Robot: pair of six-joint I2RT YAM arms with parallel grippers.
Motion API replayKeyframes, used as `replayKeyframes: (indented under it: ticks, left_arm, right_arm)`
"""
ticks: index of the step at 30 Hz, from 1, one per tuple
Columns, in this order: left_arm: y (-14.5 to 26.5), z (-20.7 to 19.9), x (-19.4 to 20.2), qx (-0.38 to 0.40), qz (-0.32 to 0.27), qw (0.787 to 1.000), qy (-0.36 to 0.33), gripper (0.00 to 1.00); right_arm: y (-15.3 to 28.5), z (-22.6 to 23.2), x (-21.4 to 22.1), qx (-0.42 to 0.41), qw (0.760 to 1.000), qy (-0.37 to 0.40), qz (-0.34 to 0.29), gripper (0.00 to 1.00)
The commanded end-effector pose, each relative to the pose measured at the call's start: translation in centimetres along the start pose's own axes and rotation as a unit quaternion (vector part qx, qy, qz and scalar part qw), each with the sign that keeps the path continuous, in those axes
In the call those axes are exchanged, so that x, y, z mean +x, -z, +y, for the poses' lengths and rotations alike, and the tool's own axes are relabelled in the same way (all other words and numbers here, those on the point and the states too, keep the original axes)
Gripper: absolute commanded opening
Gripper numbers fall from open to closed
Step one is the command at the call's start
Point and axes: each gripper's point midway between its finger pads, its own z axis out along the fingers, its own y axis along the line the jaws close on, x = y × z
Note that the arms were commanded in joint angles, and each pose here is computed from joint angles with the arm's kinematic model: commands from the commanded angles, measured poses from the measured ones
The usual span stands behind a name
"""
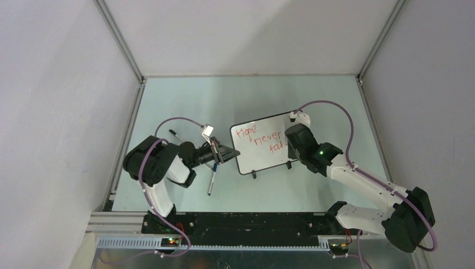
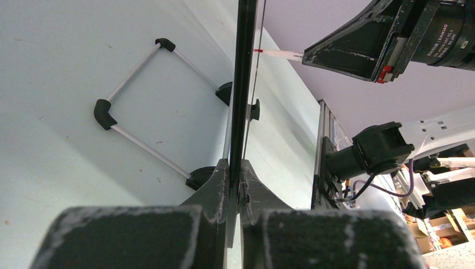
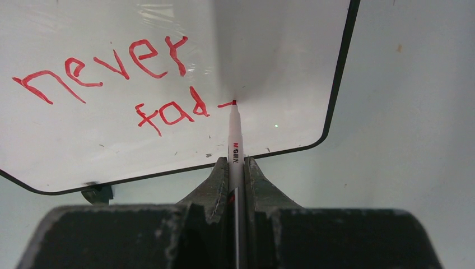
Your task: Write a sentence on the whiteboard
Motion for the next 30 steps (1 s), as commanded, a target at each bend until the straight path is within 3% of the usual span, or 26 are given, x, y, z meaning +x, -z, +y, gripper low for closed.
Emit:
replayKeyframes:
  ticks: [1, 30]
  left_arm:
    - [-0.3, -0.6, -0.5, 0.015, -0.006, 1.0, -0.013, 0.0]
    - [-0.3, -0.6, -0.5, 0.015, -0.006, 1.0, -0.013, 0.0]
  right_arm:
    - [0.4, 0.3, -2.1, -0.009, 0.999, -0.02, -0.036, 0.0]
    - [0.5, 2.3, -2.0, -0.049, 0.999, -0.007, -0.021, 0.0]
